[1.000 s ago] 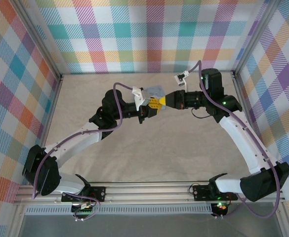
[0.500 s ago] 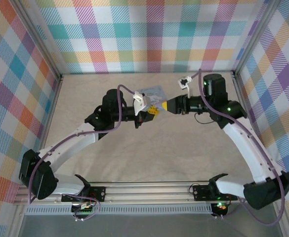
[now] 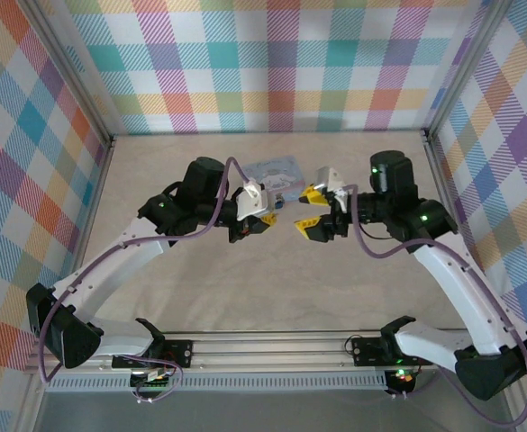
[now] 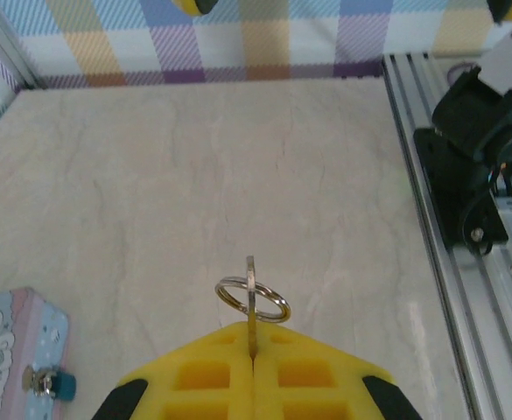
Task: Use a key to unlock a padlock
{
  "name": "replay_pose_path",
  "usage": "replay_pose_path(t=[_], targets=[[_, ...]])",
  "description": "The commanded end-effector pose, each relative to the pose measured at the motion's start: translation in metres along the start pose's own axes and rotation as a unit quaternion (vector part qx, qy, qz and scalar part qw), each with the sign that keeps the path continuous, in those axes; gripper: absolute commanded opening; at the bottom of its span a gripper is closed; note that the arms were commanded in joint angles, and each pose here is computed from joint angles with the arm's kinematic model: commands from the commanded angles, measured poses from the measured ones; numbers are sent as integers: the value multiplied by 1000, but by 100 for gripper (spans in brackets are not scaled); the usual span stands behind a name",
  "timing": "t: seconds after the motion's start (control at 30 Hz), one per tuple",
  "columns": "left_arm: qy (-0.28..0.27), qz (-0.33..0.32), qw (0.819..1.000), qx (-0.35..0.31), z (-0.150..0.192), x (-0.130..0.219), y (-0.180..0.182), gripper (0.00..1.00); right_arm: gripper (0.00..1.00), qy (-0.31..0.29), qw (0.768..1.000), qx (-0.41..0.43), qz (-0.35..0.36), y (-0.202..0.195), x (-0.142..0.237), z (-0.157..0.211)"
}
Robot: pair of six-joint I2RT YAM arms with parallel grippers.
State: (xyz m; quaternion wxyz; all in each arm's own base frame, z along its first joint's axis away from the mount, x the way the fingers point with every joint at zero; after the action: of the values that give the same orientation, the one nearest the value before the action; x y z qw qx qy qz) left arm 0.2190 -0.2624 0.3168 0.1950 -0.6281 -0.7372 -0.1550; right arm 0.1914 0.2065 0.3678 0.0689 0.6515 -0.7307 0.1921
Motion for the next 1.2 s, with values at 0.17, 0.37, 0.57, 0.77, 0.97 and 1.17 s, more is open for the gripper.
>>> replay_pose_path(t=[0.17, 0.37, 0.57, 0.77, 0.97, 1.17], targets=[[59, -9, 998, -27, 9, 8, -9, 0, 57, 33, 993, 105, -42, 5, -28, 1], [58, -5, 998, -27, 8, 6, -9, 0, 52, 41, 992, 104, -66, 4, -46, 6], [56, -3, 998, -27, 7, 4, -9, 0, 38, 44, 991, 101, -70, 1, -54, 8], [56, -1, 998, -27, 7, 2, -8, 0, 29, 48, 991, 96, -79, 2, -58, 9], [52, 1, 998, -29, 6, 2, -9, 0, 23, 54, 991, 95, -83, 1, -63, 11], [52, 1, 998, -30, 6, 1, -8, 0, 12, 60, 990, 90, -90, 1, -65, 13]])
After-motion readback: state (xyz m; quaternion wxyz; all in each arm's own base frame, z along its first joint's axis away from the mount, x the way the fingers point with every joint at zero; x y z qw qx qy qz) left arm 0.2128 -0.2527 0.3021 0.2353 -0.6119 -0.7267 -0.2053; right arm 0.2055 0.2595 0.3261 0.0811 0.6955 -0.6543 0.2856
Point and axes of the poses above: each hand's point on the last joint's axis, 136 mm out from that joint toward the fingers, its own x axis back along the fingers, its own y axis along the line the jaws close on, z = x × y, the point moved 5 cm from there along x, back along the fingers, and after that the axes turned 9 degrees about x, right-handed, at the moved point
